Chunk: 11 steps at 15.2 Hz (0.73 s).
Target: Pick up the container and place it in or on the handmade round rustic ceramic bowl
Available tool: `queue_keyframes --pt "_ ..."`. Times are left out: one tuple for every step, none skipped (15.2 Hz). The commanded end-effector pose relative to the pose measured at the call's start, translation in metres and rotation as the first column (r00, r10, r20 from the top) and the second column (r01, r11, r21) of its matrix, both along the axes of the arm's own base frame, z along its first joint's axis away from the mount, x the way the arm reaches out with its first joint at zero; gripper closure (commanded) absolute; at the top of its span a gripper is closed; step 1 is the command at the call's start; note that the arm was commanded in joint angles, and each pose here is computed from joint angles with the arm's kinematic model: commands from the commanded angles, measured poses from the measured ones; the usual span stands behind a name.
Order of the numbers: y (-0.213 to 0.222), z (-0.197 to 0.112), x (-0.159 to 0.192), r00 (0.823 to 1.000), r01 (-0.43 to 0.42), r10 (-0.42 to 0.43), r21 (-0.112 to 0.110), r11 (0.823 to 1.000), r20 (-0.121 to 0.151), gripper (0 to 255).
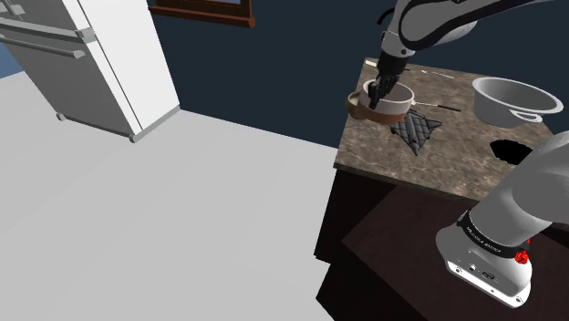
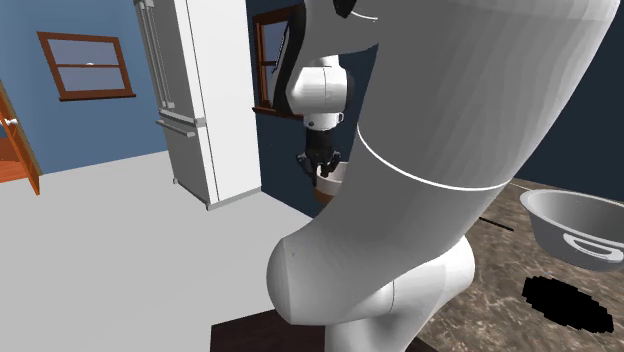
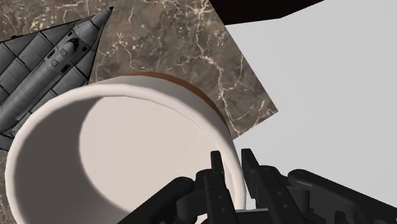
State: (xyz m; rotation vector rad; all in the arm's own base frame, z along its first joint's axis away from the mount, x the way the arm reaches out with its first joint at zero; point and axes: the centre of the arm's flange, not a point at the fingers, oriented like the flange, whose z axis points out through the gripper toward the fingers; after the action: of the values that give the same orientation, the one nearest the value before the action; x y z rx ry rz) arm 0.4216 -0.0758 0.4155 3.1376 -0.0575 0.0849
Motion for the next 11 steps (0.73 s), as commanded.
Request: queue_keyframes --pt "0.000 0.011 0.000 1.000 0.000 0.000 0.000 1.000 0.000 255" --pt "0.000 0.013 0.000 1.000 0.000 0.000 0.000 1.000 0.000 255" --pt "-0.009 0.014 0.010 1.000 0.000 0.000 0.000 1.000 0.000 255" --pt "-0.018 0.016 0.019 1.000 0.000 0.000 0.000 1.000 0.000 255" --pt "-0.028 0.017 0.028 1.000 0.000 0.000 0.000 1.000 0.000 255" --pt "-0.037 0.019 0.038 1.000 0.000 0.000 0.000 1.000 0.000 255" --pt "-0.046 0.020 0.047 1.000 0.000 0.000 0.000 1.000 0.000 255" --pt "-0.055 0.022 0.056 1.000 0.000 0.000 0.000 1.000 0.000 255" --pt "-0.065 0.024 0.066 1.000 0.000 0.000 0.000 1.000 0.000 255" --pt "-0.074 0.025 0.075 1.000 0.000 0.000 0.000 1.000 0.000 255" --pt "-0.083 0.027 0.084 1.000 0.000 0.000 0.000 1.000 0.000 255"
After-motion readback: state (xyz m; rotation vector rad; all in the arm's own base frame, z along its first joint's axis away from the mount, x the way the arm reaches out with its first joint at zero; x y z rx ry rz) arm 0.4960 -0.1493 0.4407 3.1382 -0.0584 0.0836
